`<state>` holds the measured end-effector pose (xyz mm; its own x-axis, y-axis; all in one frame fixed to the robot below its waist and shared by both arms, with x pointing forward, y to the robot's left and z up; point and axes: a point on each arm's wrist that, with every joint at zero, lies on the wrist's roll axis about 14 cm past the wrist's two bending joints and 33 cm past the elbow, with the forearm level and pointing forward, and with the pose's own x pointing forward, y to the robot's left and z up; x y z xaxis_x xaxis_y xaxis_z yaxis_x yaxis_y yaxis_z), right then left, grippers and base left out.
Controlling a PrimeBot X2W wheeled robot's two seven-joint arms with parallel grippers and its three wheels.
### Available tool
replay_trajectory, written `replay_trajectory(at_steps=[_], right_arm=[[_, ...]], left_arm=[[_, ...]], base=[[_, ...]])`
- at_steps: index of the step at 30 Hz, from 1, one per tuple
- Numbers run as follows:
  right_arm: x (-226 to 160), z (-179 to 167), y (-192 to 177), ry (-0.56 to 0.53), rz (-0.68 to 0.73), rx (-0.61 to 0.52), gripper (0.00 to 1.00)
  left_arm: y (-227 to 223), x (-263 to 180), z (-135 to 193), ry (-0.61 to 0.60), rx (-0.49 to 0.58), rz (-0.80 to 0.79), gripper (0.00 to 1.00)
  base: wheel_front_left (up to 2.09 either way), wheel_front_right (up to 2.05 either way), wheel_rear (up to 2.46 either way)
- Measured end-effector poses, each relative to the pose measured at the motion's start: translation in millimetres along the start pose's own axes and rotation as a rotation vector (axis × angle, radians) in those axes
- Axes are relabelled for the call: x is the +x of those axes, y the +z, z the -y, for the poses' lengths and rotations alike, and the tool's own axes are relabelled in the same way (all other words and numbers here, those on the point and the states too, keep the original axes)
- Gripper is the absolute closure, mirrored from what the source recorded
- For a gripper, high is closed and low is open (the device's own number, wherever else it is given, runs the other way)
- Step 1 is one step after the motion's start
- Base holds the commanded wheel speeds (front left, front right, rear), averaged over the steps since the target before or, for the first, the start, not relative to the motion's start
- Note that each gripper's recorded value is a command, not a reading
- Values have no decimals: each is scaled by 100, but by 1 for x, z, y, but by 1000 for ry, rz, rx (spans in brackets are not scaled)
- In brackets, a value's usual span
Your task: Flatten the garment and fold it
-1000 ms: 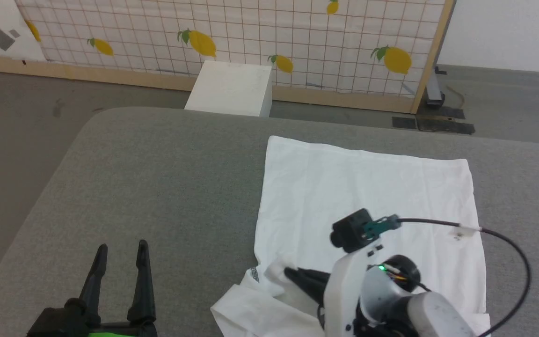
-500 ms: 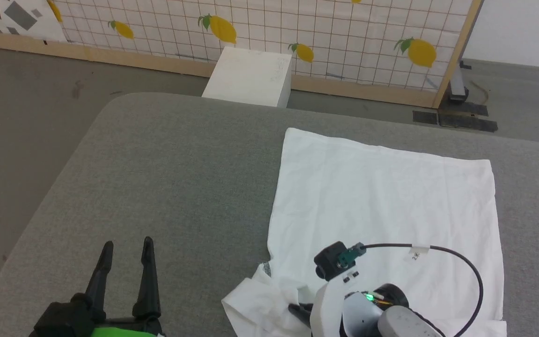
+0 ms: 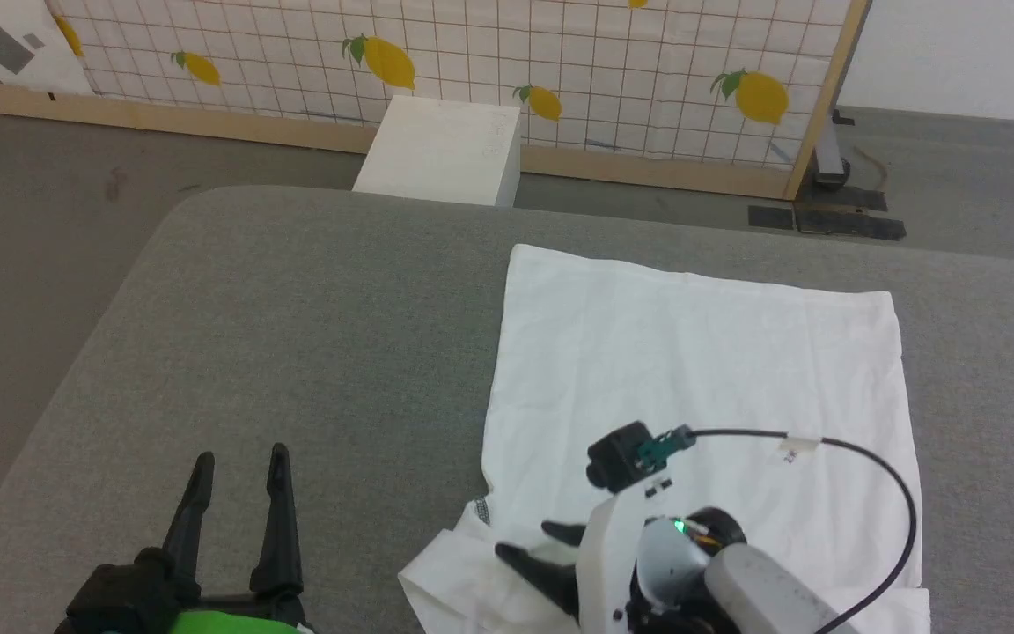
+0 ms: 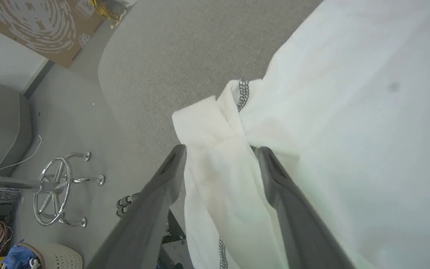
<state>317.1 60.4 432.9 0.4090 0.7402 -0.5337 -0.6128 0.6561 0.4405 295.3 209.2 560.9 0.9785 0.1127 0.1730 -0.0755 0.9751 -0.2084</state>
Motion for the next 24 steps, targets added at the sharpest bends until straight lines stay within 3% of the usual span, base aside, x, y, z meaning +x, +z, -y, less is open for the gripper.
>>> replay_trajectory(at_steps=[5, 11, 18, 24], right_arm=[[-26, 31, 60, -73, 241, 62, 0], [-105, 100, 116, -344, 593, 33, 0], [-206, 151, 101, -680, 798, -28, 0], [-260, 172, 60, -866, 868, -14, 0]], left_arm=[[0, 5, 8, -27, -5, 1, 0], [-6, 13, 21, -70, -16, -17, 0], [-17, 20, 40, -115, -52, -33, 0], [-27, 24, 54, -165, -64, -55, 0]], base=[[0, 0, 0], [0, 0, 0], [0, 0, 0], [0, 0, 0]])
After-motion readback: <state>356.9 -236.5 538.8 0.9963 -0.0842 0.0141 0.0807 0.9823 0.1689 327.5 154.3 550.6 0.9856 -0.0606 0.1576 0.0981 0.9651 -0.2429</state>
